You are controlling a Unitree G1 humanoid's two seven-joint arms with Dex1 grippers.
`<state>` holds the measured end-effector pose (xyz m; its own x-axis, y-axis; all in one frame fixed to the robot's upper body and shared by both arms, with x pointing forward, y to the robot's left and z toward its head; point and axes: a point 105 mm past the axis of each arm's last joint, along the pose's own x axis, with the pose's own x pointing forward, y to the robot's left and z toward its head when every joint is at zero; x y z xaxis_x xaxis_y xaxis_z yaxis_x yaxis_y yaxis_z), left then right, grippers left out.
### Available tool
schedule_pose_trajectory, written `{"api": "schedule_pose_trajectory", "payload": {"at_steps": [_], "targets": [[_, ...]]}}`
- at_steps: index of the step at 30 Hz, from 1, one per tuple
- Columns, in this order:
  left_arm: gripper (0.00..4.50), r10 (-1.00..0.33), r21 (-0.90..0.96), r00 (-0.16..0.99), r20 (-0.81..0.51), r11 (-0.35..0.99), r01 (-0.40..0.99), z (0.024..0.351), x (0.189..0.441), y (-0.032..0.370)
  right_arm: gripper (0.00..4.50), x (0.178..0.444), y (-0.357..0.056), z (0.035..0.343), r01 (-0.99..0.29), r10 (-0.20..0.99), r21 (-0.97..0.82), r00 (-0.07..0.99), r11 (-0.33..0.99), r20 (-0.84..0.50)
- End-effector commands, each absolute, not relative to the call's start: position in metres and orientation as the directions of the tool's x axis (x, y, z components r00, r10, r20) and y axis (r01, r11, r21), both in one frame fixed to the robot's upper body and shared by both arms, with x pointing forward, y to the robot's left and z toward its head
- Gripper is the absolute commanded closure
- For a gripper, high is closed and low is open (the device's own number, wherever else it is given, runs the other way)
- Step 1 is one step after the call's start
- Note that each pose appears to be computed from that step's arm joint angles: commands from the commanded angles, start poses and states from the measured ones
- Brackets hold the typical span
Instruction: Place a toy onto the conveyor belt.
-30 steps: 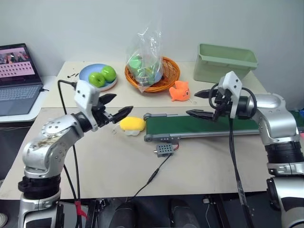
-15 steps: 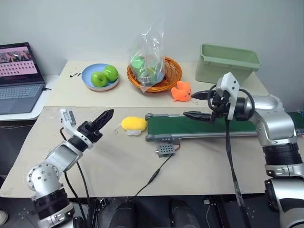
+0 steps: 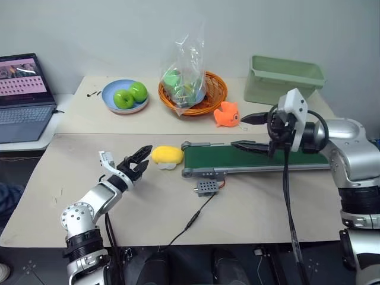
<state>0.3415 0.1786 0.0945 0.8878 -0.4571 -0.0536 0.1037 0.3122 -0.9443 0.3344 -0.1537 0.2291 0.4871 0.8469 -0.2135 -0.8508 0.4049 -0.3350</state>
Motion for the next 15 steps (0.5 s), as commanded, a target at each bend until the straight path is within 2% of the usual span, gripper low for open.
{"api": "schedule_pose_trajectory", "payload": {"at_steps": [1,15], "targets": [[0.07,-0.454,-0.950,0.887,-0.082,0.303,0.068,0.089,0.354,0.172,0.00,0.328,-0.160,0.247,-0.815,0.835,-0.392,0.521,0.427,-0.175],[0.07,-0.383,-0.937,0.902,-0.199,0.344,-0.061,0.063,0.371,0.176,0.00,0.330,-0.170,0.252,-0.768,0.791,-0.412,0.591,0.490,-0.160]]}}
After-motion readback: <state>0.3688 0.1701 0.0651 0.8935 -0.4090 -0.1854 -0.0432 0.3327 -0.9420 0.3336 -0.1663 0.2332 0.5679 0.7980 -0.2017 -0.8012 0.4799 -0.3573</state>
